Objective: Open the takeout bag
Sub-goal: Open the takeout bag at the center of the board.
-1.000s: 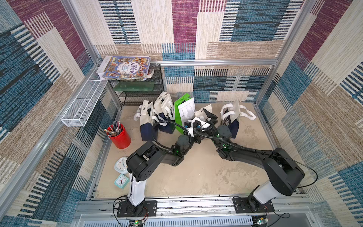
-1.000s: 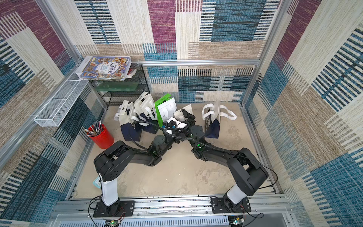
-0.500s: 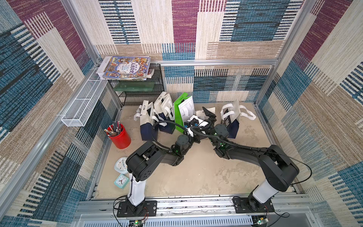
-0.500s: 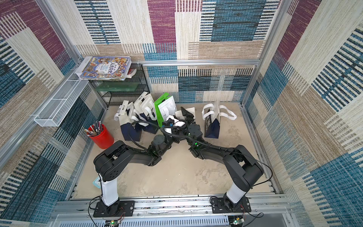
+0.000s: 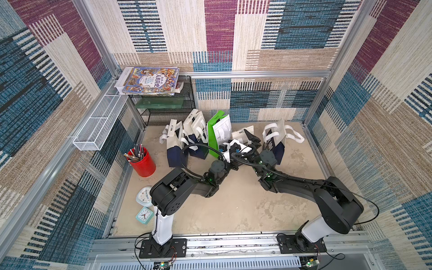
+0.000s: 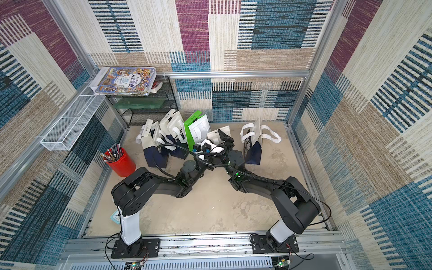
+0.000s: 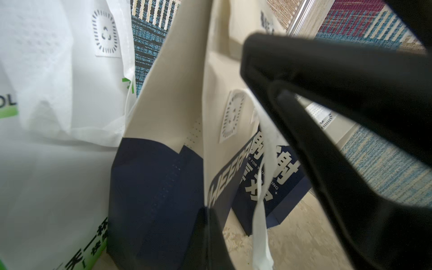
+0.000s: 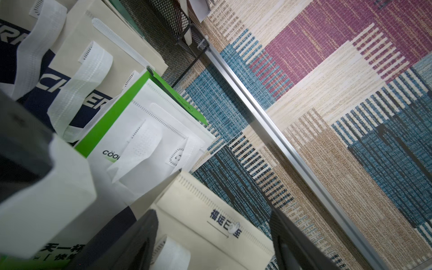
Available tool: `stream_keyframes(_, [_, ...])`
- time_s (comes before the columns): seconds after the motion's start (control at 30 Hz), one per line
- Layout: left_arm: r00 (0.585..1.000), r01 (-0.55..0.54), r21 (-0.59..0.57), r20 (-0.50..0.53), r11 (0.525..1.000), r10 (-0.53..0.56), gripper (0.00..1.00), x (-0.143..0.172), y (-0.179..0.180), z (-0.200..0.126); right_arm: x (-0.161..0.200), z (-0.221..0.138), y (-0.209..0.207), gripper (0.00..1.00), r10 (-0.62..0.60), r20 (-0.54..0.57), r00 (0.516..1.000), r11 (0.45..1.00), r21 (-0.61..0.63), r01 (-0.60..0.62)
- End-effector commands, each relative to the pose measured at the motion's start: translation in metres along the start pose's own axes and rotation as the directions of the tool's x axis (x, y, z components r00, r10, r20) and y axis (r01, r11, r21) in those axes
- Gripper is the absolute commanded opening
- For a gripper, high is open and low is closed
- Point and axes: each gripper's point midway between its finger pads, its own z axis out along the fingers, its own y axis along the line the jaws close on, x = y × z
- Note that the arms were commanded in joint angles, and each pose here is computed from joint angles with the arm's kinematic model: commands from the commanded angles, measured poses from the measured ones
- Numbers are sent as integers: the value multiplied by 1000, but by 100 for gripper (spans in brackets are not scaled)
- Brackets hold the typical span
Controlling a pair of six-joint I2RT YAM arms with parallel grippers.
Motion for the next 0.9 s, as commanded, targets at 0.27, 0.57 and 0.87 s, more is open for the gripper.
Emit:
stream_keyframes(0.27, [999,-37,-19,-1,999,37,0,1,3,0,-3,14,-7,77,-11,-19,1000,998,63,12])
stream_keyframes(0.57, [999,-43,-21,-5,999,43,0,2,4,0,-1,15,5,77,-39,-28,999,998,38,40])
stream_keyframes(0.87, [999,-49,-22,-8,999,49,0,3,4,1,-5,22,2,76,-49,-32,998,997,56,50])
